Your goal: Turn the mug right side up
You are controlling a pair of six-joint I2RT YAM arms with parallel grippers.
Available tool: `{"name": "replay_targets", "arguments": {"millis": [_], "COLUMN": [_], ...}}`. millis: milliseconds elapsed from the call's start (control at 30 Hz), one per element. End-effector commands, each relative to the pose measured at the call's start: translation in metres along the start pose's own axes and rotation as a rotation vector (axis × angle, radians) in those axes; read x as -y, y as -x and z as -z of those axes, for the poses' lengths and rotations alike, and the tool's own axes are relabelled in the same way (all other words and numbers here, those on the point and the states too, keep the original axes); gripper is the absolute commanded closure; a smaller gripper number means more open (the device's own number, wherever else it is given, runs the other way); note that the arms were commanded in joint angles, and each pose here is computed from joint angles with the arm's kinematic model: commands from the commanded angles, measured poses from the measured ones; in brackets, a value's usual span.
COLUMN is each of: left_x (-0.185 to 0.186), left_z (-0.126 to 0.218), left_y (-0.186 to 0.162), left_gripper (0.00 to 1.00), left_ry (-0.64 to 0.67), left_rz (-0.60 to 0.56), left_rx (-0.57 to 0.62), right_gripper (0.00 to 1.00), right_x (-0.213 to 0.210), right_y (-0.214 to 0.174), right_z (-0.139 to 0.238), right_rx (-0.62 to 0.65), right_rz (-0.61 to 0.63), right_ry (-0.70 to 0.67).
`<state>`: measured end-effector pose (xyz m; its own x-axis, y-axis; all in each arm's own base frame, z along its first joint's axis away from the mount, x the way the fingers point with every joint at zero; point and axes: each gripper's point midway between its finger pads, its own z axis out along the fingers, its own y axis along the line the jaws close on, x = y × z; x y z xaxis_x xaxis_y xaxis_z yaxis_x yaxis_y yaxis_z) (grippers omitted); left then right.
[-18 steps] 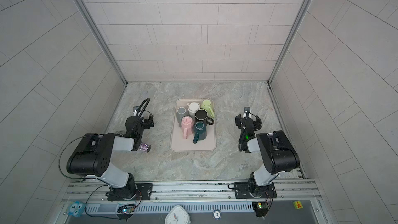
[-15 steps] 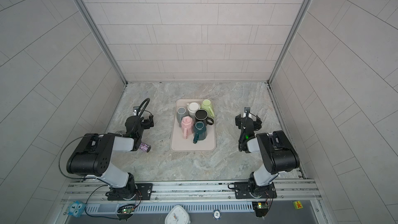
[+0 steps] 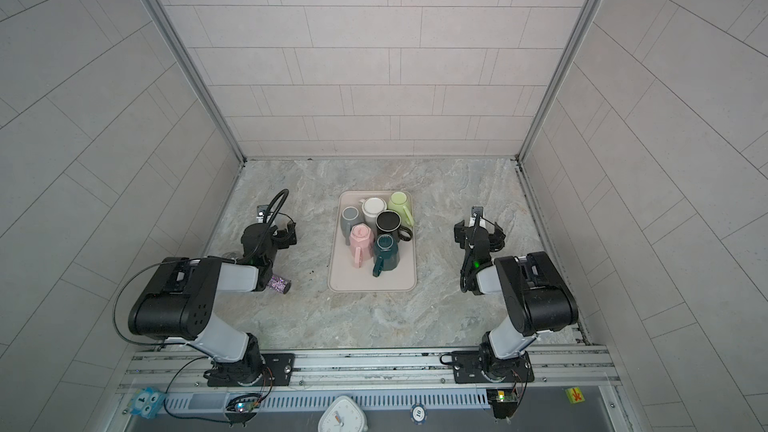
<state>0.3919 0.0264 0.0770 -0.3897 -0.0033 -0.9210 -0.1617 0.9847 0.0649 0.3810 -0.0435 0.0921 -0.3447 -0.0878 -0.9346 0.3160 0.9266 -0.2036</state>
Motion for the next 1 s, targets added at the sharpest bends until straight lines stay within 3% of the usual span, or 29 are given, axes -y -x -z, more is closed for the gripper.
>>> {"name": "replay_targets", "arguments": {"millis": [0, 633, 700, 767, 967], "left_x": [0.000, -0.001, 0.000, -0.001, 0.001], "left_z": [-0.003, -0.002, -0.002, -0.002, -0.003], "left_y": [0.010, 0.011, 0.011, 0.010, 0.011], "left_gripper": [0.00, 0.00, 0.00, 0.00, 0.00], "left_ry": [-0.008, -0.004, -0.005, -0.009, -0.029], "left_rz": [0.020, 0.022, 0.023, 0.029, 0.033], "left_rx": [0.032, 0.037, 0.037, 0.036, 0.039], "right_gripper": [0.01, 0.01, 0.01, 0.01, 0.01], "right_x": [-0.001, -0.001, 0.011, 0.003, 0.003], "right_y": [0.005, 0.006, 0.011, 0.012, 0.015], "right_z": [-0.002, 0.002, 0.006, 0.010, 0.010], "right_rx": [0.017, 0.029, 0.042, 0.047, 0.056], "right_rz": [-0.026, -0.010, -0.026, -0.007, 0.000], "right_ry": [0.003, -0.019, -0.098, -0.043, -0.050]}}
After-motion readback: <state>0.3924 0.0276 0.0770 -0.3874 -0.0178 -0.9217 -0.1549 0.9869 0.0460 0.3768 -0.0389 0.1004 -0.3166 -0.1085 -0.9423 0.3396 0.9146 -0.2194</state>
